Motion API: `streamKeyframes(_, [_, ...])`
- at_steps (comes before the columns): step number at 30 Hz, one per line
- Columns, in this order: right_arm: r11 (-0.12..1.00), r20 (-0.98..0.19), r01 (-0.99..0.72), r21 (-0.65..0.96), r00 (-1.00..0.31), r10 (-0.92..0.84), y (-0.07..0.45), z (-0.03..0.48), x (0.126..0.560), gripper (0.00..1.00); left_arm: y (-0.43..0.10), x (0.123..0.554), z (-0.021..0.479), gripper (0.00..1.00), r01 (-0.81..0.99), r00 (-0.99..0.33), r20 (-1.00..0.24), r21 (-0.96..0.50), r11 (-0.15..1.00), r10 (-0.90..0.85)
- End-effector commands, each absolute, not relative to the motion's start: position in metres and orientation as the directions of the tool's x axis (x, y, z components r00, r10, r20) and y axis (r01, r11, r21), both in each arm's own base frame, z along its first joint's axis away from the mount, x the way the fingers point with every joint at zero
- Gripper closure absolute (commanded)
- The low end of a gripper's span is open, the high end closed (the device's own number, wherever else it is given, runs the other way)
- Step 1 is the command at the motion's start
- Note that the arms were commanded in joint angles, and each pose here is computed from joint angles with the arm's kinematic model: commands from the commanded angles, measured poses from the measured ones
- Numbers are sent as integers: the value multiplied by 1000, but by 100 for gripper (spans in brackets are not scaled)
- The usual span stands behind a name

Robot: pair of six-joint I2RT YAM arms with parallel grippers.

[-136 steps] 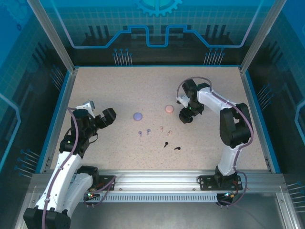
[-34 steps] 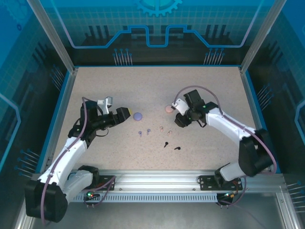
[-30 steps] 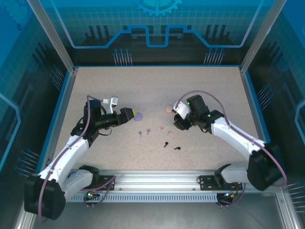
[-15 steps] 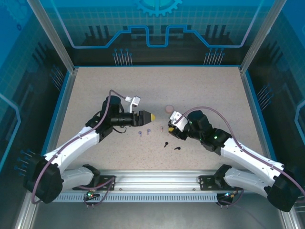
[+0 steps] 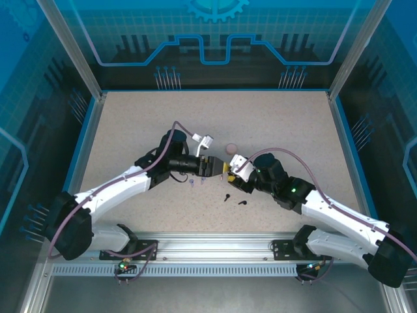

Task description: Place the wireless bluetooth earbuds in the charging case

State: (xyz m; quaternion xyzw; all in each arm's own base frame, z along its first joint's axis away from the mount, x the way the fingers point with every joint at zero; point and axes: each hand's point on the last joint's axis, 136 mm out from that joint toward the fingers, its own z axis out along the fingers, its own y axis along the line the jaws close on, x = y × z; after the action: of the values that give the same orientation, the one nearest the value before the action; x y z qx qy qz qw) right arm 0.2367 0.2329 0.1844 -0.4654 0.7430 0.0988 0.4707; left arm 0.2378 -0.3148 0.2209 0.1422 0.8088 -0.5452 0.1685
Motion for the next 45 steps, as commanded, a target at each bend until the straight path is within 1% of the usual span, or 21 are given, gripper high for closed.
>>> streamKeyframes(1, [553, -826, -775, -307, -72, -559, 243, 209, 240, 51, -325, 239, 224, 29, 446, -889, -451, -820, 359, 76])
streamKeyframes(8, [546, -837, -785, -292, -66, -543, 248, 212, 238, 51, -336, 239, 218, 36, 444, -893, -439, -826, 349, 99])
streamKeyframes(13, [544, -841, -789, -286, -66, -537, 250, 213, 239, 51, -343, 235, 213, 43, 455, -890, -435, -822, 343, 137])
streamKeyframes(21, [535, -841, -797, -281, -64, -537, 254, 213, 239, 51, -347, 236, 209, 52, 452, -892, -429, -824, 343, 144])
streamKeyframes(26, [527, -844, -804, -276, -59, -533, 256, 215, 237, 51, -348, 236, 208, 55, 454, -891, -430, -823, 342, 147])
streamKeyframes(32, [508, -846, -820, -264, -55, -530, 261, 216, 234, 51, -350, 237, 205, 56, 455, -890, -430, -822, 341, 151])
streamKeyframes(39, [510, -840, -820, -262, -66, -538, 262, 215, 237, 51, -350, 235, 209, 66, 469, -883, -443, -819, 332, 154])
streamKeyframes(43, [515, -833, -818, -256, -83, -546, 261, 213, 237, 48, -348, 234, 213, 71, 491, -870, -468, -805, 333, 154])
streamKeyframes(45, [522, -828, -816, -247, -103, -551, 259, 212, 237, 44, -346, 235, 216, 72, 508, -860, -489, -792, 338, 146])
